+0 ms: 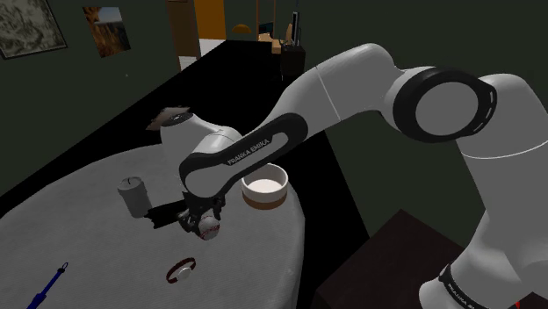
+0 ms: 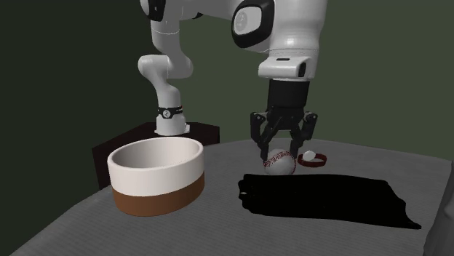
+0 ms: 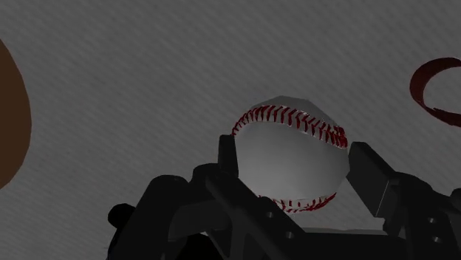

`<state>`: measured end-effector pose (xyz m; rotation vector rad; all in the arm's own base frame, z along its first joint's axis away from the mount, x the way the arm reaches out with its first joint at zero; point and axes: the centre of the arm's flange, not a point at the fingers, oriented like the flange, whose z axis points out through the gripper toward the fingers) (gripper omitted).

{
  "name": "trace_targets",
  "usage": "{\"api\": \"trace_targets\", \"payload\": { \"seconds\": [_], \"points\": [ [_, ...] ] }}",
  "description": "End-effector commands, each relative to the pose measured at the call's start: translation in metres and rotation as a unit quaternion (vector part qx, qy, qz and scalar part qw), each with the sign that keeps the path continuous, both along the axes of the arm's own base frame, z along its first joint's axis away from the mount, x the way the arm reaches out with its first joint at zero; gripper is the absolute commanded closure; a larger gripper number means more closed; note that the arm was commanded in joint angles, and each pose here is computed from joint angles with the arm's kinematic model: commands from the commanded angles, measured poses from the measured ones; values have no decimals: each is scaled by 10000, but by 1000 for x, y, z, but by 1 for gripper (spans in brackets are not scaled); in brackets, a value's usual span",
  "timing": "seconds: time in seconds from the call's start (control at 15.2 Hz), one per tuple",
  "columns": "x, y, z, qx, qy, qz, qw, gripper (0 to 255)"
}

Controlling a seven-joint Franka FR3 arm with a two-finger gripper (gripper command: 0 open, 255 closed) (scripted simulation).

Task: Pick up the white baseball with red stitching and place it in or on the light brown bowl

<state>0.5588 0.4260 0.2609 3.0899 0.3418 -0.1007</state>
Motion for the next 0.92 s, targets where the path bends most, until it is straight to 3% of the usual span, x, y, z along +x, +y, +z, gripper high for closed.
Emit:
{"api": "trace_targets", "payload": {
  "seconds": [0.0,0.46,0.86],
  "points": [
    [-1,1,-2,-2,18,7,10000,255],
    [-1,1,-2,-2,18,7,10000,255],
    [-1,1,30,-2,18,7,10000,255]
  ]
}}
